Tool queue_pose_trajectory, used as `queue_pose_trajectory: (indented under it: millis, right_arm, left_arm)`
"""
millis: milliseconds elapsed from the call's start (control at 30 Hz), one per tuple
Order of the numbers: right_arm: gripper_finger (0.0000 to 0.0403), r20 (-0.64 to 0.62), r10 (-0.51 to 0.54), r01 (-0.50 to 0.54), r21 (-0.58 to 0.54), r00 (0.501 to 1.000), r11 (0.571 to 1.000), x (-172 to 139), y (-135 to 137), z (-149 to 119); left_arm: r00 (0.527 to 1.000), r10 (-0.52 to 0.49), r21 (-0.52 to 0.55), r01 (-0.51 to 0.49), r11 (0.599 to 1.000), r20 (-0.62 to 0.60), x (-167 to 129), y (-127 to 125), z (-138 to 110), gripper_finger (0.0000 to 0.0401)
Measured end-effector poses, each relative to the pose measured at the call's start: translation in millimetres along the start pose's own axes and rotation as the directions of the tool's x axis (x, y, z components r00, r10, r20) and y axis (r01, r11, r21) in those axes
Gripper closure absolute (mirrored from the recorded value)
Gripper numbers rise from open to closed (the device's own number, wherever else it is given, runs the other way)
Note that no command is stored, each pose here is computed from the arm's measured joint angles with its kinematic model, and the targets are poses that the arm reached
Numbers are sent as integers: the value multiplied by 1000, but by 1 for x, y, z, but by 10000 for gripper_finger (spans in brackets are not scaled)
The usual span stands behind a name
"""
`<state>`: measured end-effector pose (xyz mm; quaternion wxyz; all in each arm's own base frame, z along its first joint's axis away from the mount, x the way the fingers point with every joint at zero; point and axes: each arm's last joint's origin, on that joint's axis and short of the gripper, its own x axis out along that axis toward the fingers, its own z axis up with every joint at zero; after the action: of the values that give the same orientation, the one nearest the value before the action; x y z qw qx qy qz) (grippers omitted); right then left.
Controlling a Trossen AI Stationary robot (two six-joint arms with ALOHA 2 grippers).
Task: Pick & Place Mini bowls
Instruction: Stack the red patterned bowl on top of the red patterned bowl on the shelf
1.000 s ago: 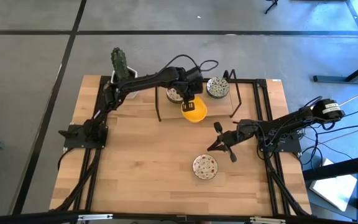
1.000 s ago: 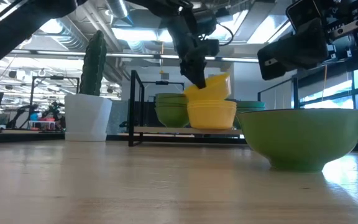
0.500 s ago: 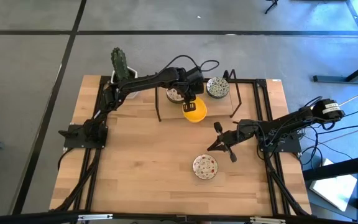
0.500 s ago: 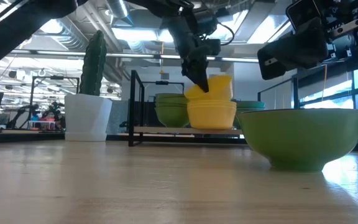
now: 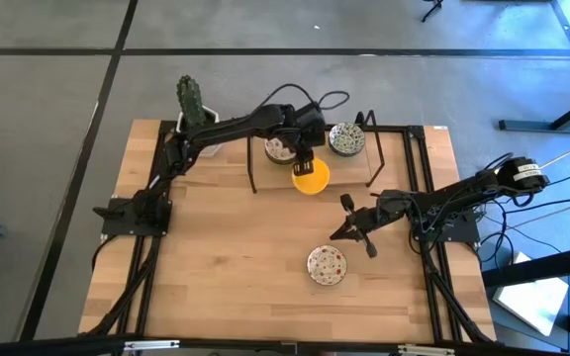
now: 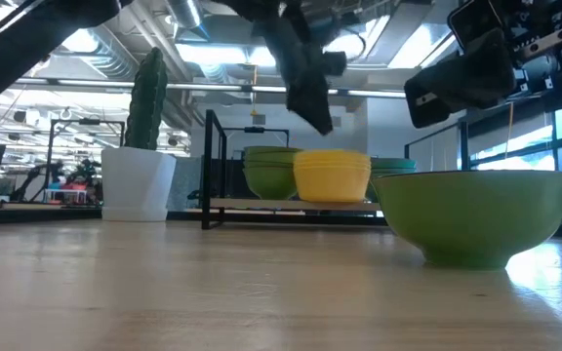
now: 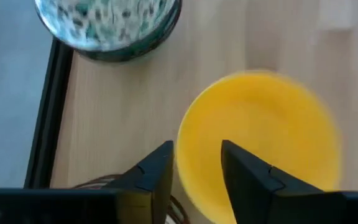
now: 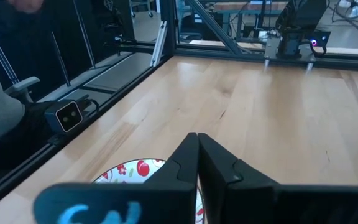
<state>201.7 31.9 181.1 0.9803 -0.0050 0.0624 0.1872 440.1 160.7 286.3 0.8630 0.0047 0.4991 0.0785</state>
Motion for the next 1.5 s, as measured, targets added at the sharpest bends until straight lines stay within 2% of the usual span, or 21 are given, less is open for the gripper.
queue_pose_trajectory:
  millis: [100, 167, 267, 367, 467, 600, 700, 733, 800, 867, 900, 933, 1033, 1167, 1267, 1367, 1500]
  right_arm:
    - [395, 0, 0, 0, 13, 1000, 1000, 0, 0, 0]
    - [395, -1, 7, -7, 14, 1000, 1000, 0, 2, 0]
    - [395, 0, 29, -29, 7, 1000, 1000, 1, 6, 0]
    - [395, 6, 46, -46, 2, 999, 999, 2, 9, 1]
    - [395, 7, 58, -58, 7, 998, 998, 2, 12, 1]
    - [395, 7, 79, -79, 7, 997, 997, 3, 16, 1]
    - [395, 9, 86, -86, 6, 996, 996, 3, 18, 1]
    - [395, 13, 87, -87, 4, 996, 996, 3, 18, 2]
    - [395, 22, 87, -87, 2, 996, 996, 3, 18, 3]
    - [395, 33, 87, -87, -3, 996, 996, 3, 18, 4]
    - [395, 39, 87, -86, -6, 995, 996, 3, 18, 4]
    - [395, 45, 87, -87, -8, 995, 996, 3, 18, 5]
    - [395, 58, 87, -86, -10, 995, 996, 3, 18, 6]
    - [395, 64, 86, -86, -16, 994, 996, 3, 18, 7]
    - [395, 64, 84, -86, 29, 994, 996, 3, 17, 7]
    - [395, 40, 82, -84, 45, 996, 995, 4, 17, 7]
    - [395, -33, 68, -67, 50, 997, 997, 11, 15, 14]
  left_arm:
    - [998, -54, -25, 55, 998, 27, -24, -11, 4, 268]
    - [996, -84, -14, 83, 996, -9, -46, -29, 1, 275]
    - [991, -114, 94, 120, 988, -68, -85, -60, -9, 306]
    - [993, -116, 105, 114, 988, 12, -131, -77, -20, 349]
    - [990, -61, 75, 52, 996, 128, -182, -80, -46, 389]
    - [954, -62, 94, 36, 995, 292, -223, -87, -106, 396]
    - [876, -116, 123, 65, 990, 468, -221, -95, -160, 399]
    - [833, -141, 138, 78, 987, 536, -214, -97, -178, 400]
    - [713, -177, 166, 86, 982, 678, -196, -101, -207, 399]
    - [588, -158, 140, 75, 987, 793, -184, -102, -230, 399]
    - [545, -140, 121, 70, 990, 827, -181, -102, -240, 399]
    - [523, -120, 101, 65, 993, 844, -179, -101, -250, 400]
    - [501, -84, 62, 61, 996, 861, -175, -101, -277, 400]
    - [395, -53, 18, 89, 996, 917, -177, -104, -298, 400]
    - [407, -20, -14, 81, 997, 913, -168, -106, -310, 400]
    - [374, 16, -41, 59, 997, 927, -157, -108, -317, 399]
    - [379, 10, -15, 9, 1000, 925, -136, -110, -323, 400]
